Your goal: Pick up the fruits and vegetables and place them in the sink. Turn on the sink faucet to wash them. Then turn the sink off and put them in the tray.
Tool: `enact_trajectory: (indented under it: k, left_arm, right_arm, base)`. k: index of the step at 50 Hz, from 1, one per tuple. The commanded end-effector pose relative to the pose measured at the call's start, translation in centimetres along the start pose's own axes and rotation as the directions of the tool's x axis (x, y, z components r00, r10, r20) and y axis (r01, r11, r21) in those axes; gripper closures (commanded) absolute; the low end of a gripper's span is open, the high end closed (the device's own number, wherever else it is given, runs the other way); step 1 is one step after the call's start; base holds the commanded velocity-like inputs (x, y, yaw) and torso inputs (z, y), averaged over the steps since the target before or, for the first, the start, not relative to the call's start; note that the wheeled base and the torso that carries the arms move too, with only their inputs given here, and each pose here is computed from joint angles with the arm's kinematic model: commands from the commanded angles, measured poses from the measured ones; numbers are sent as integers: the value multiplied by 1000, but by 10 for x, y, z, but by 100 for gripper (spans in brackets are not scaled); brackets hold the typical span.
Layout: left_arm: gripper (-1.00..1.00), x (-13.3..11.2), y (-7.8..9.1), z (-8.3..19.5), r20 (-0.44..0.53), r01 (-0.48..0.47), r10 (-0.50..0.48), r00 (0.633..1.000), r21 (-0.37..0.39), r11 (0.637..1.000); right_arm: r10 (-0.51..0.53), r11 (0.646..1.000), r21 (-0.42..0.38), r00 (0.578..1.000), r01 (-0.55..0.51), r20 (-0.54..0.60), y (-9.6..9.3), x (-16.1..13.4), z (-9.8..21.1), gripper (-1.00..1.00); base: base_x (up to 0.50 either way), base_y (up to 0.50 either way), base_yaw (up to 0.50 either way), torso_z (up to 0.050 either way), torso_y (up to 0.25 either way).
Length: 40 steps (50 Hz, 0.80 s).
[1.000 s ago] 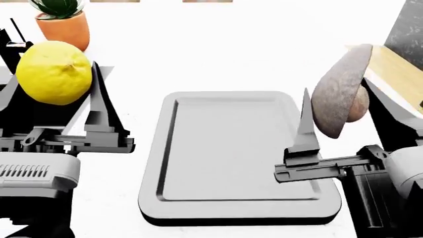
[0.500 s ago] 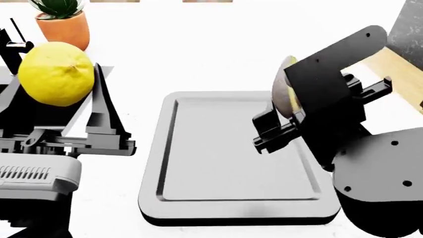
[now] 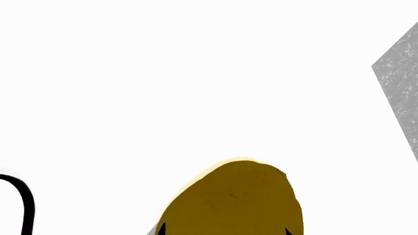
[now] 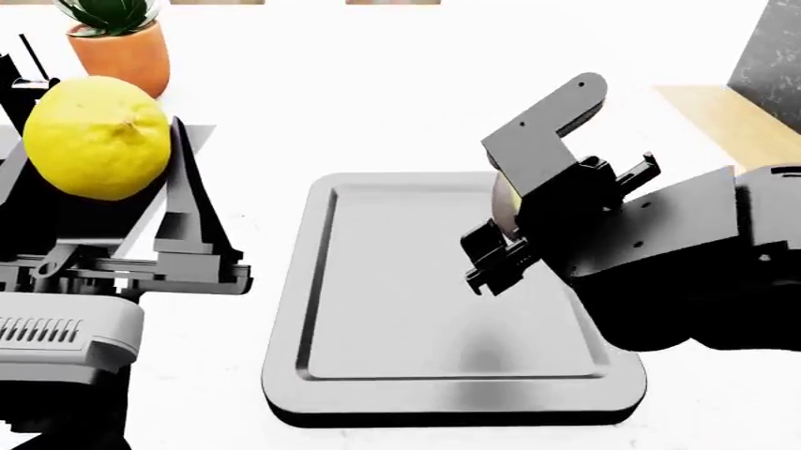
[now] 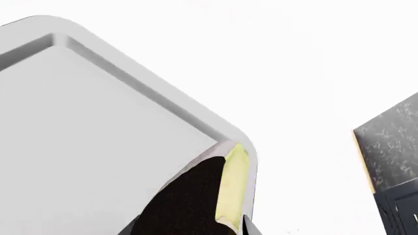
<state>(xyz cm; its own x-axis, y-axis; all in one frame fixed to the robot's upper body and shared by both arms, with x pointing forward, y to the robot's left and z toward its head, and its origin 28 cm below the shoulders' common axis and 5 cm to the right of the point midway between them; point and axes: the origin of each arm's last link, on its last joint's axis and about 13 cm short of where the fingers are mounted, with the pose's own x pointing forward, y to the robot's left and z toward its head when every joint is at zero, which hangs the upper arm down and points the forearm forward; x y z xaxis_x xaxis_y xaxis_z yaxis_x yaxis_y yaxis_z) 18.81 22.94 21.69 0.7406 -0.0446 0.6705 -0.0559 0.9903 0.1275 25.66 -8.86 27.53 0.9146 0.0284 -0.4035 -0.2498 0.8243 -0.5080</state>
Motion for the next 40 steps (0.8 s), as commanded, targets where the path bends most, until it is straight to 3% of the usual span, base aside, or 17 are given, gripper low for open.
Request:
enact_trajectory:
  k: [1, 21, 33, 34, 40]
  left_arm:
    - [100, 0, 1, 1, 1, -6, 6, 1000, -17, 1000]
    - [100, 0, 1, 1, 5, -4, 4, 1000, -16, 1000]
    - [100, 0, 1, 3, 8, -6, 6, 1000, -16, 1000]
    - [100, 0, 1, 3, 9, -5, 6, 1000, -16, 1000]
    - [100, -1, 1, 3, 9, -5, 5, 1000, -15, 1000]
  right_arm:
    - [63, 998, -11, 995, -64, -71, 2, 17, -2, 100]
    - [158, 985, 91, 982, -149, -108, 9, 35, -22, 100]
    - [164, 981, 123, 976, -147, -141, 9, 40, -27, 100]
    - [164, 982, 121, 976, -147, -144, 9, 40, -27, -100]
    - [160, 982, 121, 977, -143, -140, 9, 38, -26, -100]
  base:
    - [0, 0, 0, 0, 0]
    - [0, 0, 0, 0, 0]
    - [0, 0, 0, 0, 0]
    - [0, 0, 0, 0, 0]
    - [0, 0, 0, 0, 2]
